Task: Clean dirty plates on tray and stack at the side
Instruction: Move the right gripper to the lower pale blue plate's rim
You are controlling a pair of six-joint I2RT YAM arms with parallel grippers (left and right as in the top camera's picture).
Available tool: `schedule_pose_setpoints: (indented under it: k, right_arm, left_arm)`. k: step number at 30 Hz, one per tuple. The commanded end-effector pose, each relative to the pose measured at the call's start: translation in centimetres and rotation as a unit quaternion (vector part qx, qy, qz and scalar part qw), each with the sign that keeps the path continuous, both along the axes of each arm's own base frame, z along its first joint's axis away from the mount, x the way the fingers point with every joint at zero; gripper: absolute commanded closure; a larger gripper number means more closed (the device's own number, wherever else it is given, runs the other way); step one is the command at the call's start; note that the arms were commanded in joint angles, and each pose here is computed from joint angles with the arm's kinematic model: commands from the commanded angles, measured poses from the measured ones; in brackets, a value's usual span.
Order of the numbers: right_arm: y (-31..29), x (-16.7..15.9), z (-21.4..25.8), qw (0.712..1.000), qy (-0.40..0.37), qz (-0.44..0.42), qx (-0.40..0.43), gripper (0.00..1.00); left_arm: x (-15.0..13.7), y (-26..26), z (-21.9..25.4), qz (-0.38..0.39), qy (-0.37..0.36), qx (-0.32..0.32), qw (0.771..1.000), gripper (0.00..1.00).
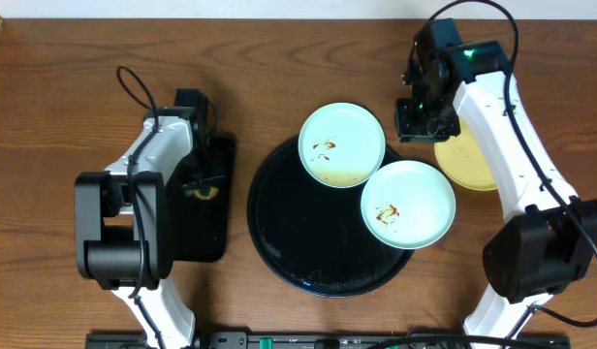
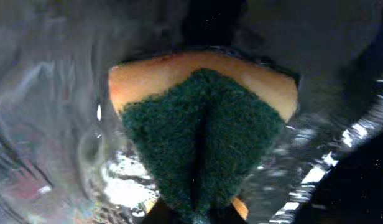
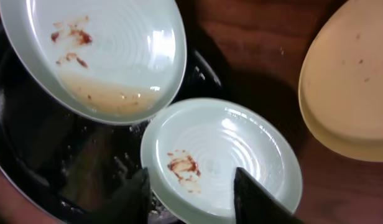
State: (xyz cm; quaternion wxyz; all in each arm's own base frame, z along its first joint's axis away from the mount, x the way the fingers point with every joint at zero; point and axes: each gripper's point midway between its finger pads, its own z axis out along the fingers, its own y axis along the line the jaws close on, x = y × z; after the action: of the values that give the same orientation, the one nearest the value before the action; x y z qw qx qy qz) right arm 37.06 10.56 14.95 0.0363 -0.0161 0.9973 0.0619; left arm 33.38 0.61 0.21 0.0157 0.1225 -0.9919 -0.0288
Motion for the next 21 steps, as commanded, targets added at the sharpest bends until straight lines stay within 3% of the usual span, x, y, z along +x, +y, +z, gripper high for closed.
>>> schedule_pose_setpoints:
  k: [1,2,3,4,5,11,21]
  right_arm:
    - [0.2,-0.7,-0.2,1.0,0.015,0.003,-0.001,0.68]
    - [0.1,-0.9,-0.3,1.0,0.02,0.002,-0.002,0.89]
    - [0.1,-1.1,-0.3,1.0,0.024,0.002,-0.003,0.98]
    - [0.0,-1.3,-0.3,1.0,0.028,-0.001,-0.004,0.99]
    - [0.0,-1.4,-0.3,1.0,0.03,-0.001,-0.005,0.98]
    - [-0.4,-2.5,-1.9,0.998,0.055,-0.012,-0.015,0.98]
    - [-2.8,-8.0,-8.4,0.983,0.157,-0.069,-0.07,0.99]
  left_arm:
    - [-1.0,3.4,-0.3,0.05,0.015,0.051,0.997,0.65]
    - [-1.1,3.8,-0.3,0.056,0.016,0.048,0.997,0.65]
    - [-1.1,4.0,-0.3,0.062,0.016,0.045,0.997,0.7]
    - [-1.2,4.2,-0.3,0.067,0.017,0.043,0.997,0.86]
    - [-1.2,4.3,-0.3,0.071,0.017,0.037,0.997,0.92]
    - [-1.1,4.3,-0.4,0.076,0.015,0.028,0.997,0.93]
    - [-0.8,4.3,-0.4,0.076,0.009,0.028,0.997,0.92]
